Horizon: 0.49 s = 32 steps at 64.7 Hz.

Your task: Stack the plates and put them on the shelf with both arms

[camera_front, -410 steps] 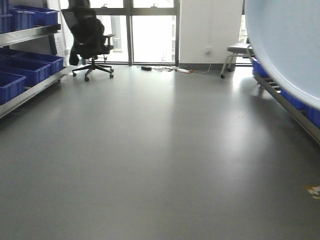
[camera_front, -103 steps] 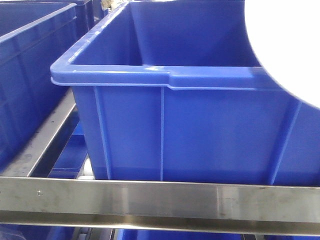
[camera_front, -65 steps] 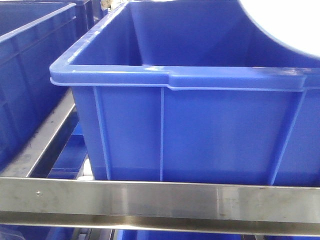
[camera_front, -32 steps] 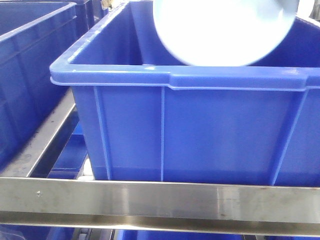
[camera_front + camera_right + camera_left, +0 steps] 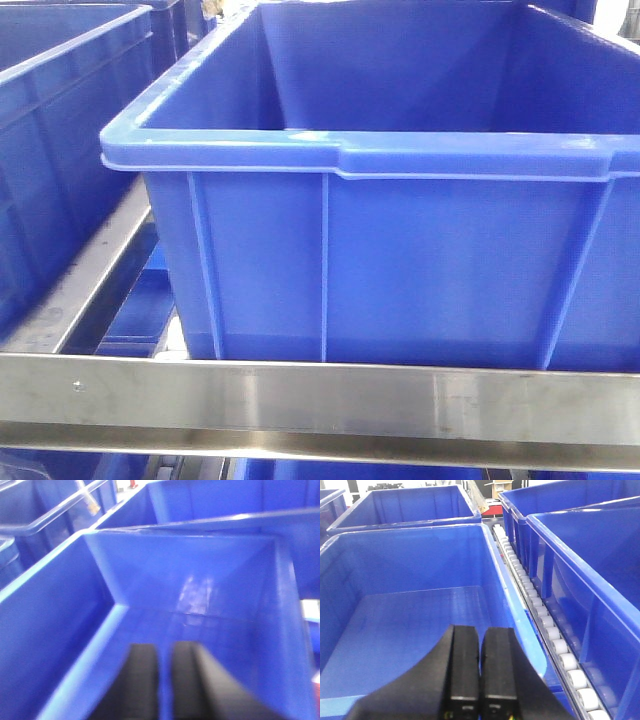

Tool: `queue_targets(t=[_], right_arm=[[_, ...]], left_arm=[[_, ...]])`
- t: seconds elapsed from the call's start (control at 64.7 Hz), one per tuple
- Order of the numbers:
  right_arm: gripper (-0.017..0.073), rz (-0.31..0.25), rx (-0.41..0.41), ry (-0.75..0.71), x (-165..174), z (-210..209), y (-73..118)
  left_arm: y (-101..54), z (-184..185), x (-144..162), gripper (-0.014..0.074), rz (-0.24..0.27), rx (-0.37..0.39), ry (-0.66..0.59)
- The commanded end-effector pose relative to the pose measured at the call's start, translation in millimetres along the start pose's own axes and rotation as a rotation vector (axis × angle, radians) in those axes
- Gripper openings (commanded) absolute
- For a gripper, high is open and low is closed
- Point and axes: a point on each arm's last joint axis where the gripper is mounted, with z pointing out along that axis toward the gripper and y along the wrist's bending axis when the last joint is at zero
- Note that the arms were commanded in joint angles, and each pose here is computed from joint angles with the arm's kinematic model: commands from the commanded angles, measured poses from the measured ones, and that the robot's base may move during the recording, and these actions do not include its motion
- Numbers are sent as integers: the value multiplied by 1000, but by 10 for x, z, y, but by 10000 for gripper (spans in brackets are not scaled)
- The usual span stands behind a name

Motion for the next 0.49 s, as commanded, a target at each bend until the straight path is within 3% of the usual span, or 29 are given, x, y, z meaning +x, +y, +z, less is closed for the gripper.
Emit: queue_targets(t=[0.0, 0.077, 0.232, 0.479], right_arm=[[53, -47, 6, -112, -291, -201, -18], [57, -79, 19, -101, -283, -376, -55], [57, -78, 58, -98, -131, -821, -128], [57, -81, 54, -204, 125, -1472, -111]], left_arm=[[18, -10, -179, 82, -15, -12, -112], [18, -10, -179, 82, -15, -12, -112], [18, -10, -179, 82, -15, -12, -112], [18, -10, -179, 82, -15, -12, -112]])
